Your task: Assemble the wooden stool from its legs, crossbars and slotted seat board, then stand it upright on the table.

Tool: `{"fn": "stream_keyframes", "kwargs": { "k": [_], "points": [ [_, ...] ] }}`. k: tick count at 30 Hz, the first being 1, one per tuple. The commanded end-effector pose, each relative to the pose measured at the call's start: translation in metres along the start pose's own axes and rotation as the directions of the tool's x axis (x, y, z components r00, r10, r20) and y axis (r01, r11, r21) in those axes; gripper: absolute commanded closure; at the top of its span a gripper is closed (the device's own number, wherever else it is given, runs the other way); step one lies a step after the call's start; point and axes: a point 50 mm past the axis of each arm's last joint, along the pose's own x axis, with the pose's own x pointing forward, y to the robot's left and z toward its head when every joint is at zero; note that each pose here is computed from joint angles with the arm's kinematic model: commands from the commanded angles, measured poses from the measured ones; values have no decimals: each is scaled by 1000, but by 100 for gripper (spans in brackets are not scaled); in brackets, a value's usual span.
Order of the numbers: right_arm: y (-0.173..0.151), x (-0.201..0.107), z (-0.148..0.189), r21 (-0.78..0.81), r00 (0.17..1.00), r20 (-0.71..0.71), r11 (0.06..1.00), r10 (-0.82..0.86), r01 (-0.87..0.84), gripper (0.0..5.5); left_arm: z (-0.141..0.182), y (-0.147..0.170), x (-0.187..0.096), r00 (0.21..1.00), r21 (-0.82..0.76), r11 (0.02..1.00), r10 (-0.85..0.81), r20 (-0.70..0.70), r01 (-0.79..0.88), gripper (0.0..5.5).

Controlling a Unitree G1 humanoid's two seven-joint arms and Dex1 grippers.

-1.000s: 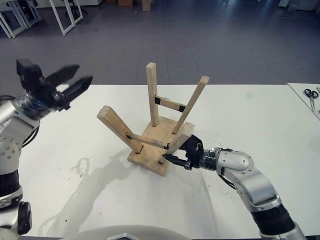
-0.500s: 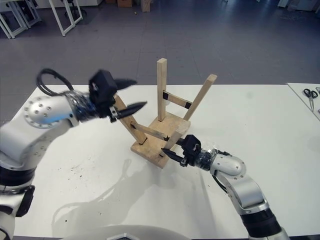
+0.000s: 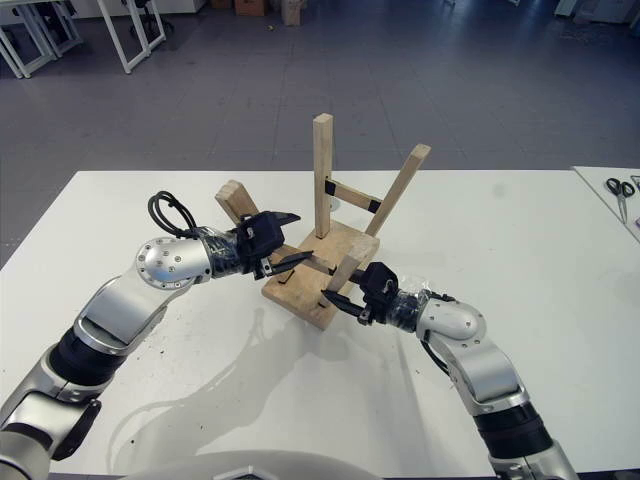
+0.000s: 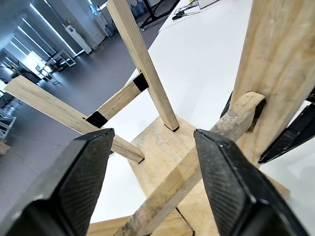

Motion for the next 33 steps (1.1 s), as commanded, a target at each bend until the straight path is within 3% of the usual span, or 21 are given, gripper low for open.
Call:
{"fn": "stream_keyframes", "kwargs": {
  "k": [1, 10, 23, 27, 30, 33],
  "points": [
    [5, -8, -36, 16, 970, -244, 1000, 15, -12, 348, -23, -16, 7, 990, 0, 998, -56, -128, 57, 251],
    [-1, -11, -49, -33, 879, -477, 999, -2, -16, 348, -26, -35, 20, 944, 197, 960, -134, -302, 199, 251],
    [4, -6, -79, 106, 697, -699, 988, 157, -116, 348, -38, -57, 18, 913, 122, 956, -210, -350, 267, 251],
    [3, -7, -86, 111, 682, -715, 988, 157, -111, 348, -39, -55, 18, 914, 122, 958, -202, -351, 258, 251],
    [-3, -5, -79, 100, 745, -658, 993, 112, -61, 348, -33, -35, 21, 956, 144, 985, -55, -287, 100, 251],
    [-9, -1, -74, 67, 827, -560, 998, 40, -3, 348, -7, -3, 23, 978, 143, 973, 193, -80, -181, 251]
  ]
}}
